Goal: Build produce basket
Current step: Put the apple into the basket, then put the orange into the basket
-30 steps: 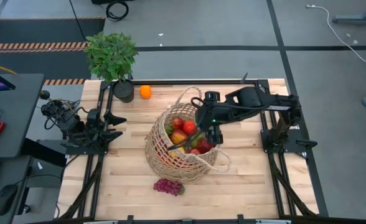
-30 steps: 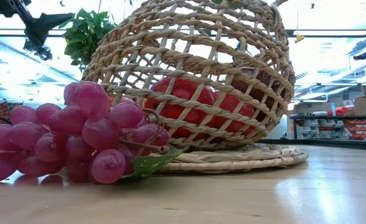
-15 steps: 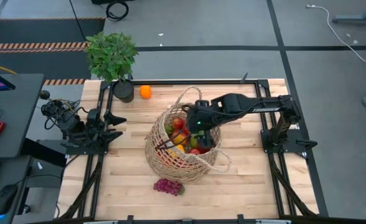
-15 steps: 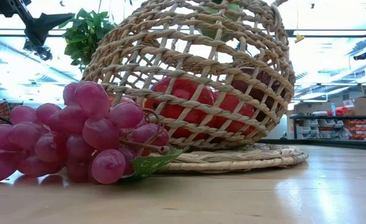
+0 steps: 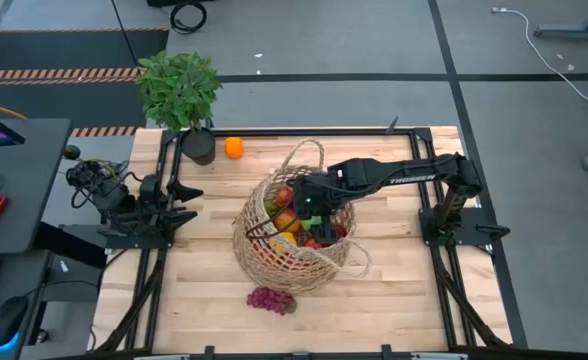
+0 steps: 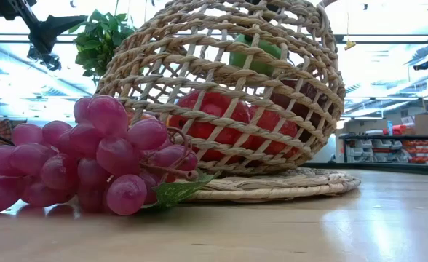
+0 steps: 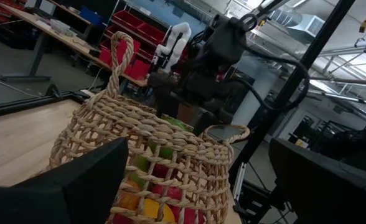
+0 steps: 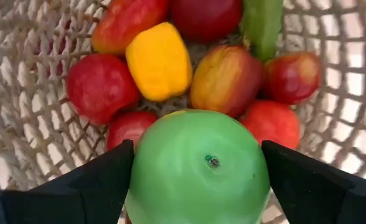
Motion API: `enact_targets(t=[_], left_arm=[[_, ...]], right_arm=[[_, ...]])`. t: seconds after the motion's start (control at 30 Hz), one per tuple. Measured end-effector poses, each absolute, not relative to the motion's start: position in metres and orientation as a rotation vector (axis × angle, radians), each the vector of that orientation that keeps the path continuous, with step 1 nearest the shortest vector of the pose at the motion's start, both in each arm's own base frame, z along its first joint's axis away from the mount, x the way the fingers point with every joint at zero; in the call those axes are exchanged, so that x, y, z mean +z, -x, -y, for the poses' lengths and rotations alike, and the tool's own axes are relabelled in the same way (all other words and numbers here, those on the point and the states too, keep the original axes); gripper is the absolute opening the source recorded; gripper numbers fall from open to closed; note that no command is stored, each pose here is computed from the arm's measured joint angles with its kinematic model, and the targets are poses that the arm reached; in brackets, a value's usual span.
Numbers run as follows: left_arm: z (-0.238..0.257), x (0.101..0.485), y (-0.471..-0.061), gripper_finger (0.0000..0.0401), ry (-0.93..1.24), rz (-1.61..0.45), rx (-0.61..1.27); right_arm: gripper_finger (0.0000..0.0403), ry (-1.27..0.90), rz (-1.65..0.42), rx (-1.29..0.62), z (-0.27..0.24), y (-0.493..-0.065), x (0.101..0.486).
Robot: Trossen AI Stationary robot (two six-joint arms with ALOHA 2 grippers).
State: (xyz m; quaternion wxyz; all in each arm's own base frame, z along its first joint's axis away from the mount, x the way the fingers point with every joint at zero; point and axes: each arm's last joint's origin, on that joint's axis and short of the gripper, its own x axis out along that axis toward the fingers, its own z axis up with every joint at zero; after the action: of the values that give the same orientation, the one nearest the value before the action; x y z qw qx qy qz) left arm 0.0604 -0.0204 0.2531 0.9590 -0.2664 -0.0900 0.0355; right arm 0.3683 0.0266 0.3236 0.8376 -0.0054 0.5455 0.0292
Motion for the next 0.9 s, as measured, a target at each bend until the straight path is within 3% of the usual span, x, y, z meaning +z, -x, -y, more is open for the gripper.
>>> enact_targets(t=[0.23, 0.6, 0.9], left_arm=[[0.02, 0.253, -0.06, 0.0396, 0.541, 0.183, 0.072], [0.02, 0.253, -0.06, 0.0396, 0.54, 0.183, 0.072], [0.02, 0.253, -0.06, 0.0396, 0.54, 0.183, 0.072]], right_arm=[[0.0351, -0.039, -1.181, 0.069, -0.027, -0.367, 0.317], [0.0392, -0.087, -1.194, 0.049, -0.027, -0.366, 0.316], [0.0399, -0.102, -1.207, 0.054, -0.027, -0.36, 0.337]])
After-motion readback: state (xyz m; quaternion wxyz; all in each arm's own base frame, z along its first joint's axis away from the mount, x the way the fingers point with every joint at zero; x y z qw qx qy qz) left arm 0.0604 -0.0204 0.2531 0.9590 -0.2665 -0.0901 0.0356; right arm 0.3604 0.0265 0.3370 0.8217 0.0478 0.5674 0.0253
